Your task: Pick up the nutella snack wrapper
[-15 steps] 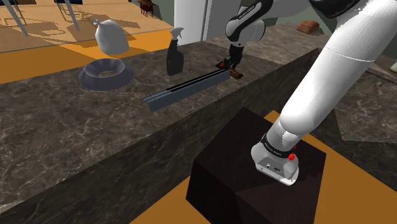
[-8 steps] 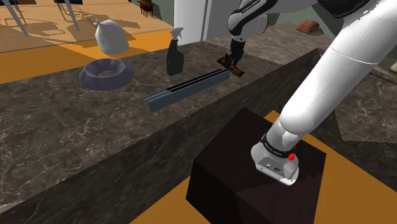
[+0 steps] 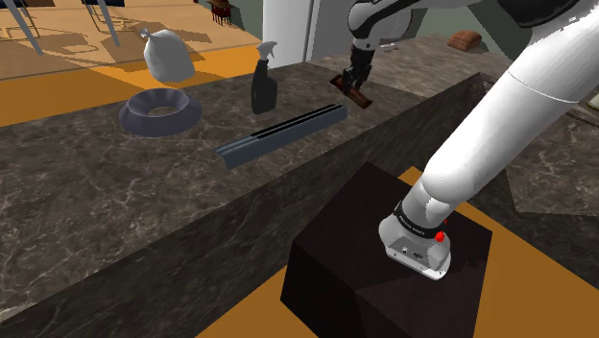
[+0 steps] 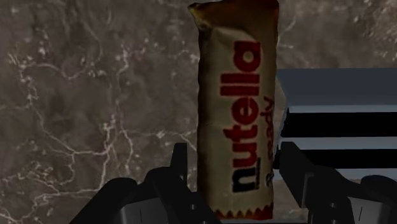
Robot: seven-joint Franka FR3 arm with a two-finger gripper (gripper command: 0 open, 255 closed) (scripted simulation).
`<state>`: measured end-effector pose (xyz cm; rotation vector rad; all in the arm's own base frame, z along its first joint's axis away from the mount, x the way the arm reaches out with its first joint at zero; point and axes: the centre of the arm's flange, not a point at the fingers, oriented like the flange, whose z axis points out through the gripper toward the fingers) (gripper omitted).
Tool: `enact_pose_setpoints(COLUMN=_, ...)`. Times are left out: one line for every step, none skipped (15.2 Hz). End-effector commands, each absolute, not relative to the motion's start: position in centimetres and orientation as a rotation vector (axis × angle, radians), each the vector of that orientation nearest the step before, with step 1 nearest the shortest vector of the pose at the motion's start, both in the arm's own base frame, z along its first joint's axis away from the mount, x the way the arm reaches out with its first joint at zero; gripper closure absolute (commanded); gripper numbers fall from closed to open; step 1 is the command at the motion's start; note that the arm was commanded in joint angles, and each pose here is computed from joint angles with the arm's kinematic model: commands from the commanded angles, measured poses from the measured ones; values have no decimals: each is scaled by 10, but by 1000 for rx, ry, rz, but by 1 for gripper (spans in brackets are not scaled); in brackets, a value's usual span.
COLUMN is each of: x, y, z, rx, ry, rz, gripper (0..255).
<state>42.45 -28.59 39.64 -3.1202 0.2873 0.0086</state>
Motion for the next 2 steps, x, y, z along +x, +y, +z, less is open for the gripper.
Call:
enact_pose_setpoints(x=424, y=-286, z=402, rx=-3120, ry=288, rz=9, gripper=255)
enact_pose_setpoints(x=424, y=-286, z=402, rx=-3120, ry=287, rz=9, gripper=255)
